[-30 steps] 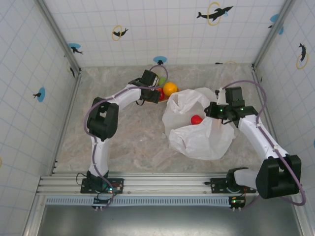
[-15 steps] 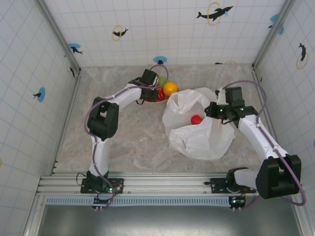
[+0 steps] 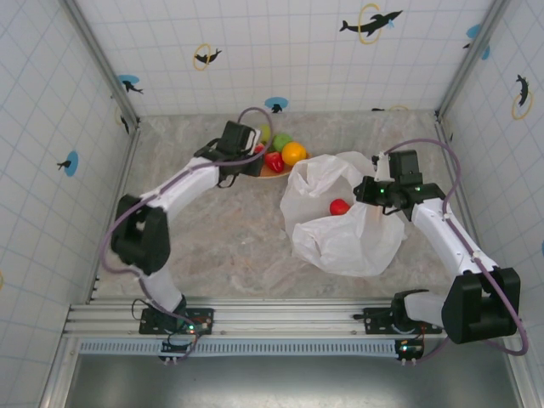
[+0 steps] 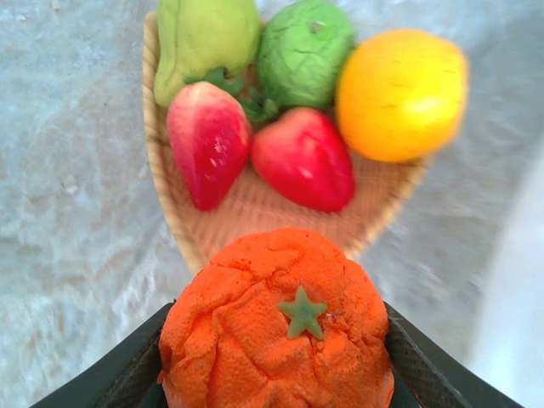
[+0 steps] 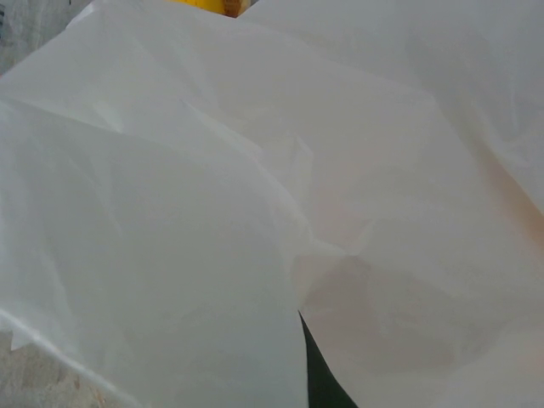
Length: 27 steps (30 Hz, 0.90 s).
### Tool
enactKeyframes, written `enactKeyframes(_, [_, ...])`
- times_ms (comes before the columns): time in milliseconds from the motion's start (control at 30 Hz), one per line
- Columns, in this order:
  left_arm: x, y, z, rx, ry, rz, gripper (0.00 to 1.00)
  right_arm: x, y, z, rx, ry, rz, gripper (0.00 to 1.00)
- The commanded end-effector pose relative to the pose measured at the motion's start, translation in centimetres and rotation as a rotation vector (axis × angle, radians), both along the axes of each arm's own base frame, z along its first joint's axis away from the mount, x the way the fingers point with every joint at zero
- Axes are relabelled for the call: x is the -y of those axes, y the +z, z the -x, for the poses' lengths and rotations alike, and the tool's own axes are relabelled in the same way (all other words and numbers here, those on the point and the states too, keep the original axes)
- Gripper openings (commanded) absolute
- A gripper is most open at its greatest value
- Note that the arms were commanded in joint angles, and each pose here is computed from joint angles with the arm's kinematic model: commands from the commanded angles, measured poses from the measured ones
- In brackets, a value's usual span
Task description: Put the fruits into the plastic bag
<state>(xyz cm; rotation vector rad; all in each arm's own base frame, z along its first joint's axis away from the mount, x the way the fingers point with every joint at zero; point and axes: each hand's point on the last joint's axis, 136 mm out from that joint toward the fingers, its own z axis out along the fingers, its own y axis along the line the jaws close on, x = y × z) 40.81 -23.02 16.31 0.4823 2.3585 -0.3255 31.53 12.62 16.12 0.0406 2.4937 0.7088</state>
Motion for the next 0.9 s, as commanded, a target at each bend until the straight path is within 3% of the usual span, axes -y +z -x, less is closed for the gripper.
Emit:
enactKeyframes(0, [1.5, 1.6, 3.9, 0.011, -0.084, 0.22, 0.54, -0.3, 1.5, -0.6, 0.038, 0.006, -0.007, 0.03])
enactKeyframes(100, [1.8, 0.3, 8.1, -0.011, -0.137, 0.299, 0.53, -0.4, 1.7, -0.8, 0.042, 0.009, -0.009, 0.03])
enactKeyframes(300, [5.1, -3.4, 12.7, -0.079, -0.262, 0.261, 0.52, -0.9, 2.1, -1.1, 0.052, 0.016, -0.024, 0.03])
enactKeyframes(467, [9.3, -5.5, 13.4, -0.128, -0.356, 0.234, 0.5, -1.5, 2.3, -0.9, 0.055, 0.021, -0.041, 0.03])
enactKeyframes(667, [16.0, -5.2, 14.1, -0.139, -0.494, 0.312, 0.5, -3.3, 2.4, -0.4, 0.043, 0.051, -0.142, 0.03])
enactKeyframes(867, [19.9, -4.3, 11.2, -0.078, -0.396, 0.463, 0.52, -3.6, 1.4, 0.4, 0.013, 0.057, -0.157, 0.03])
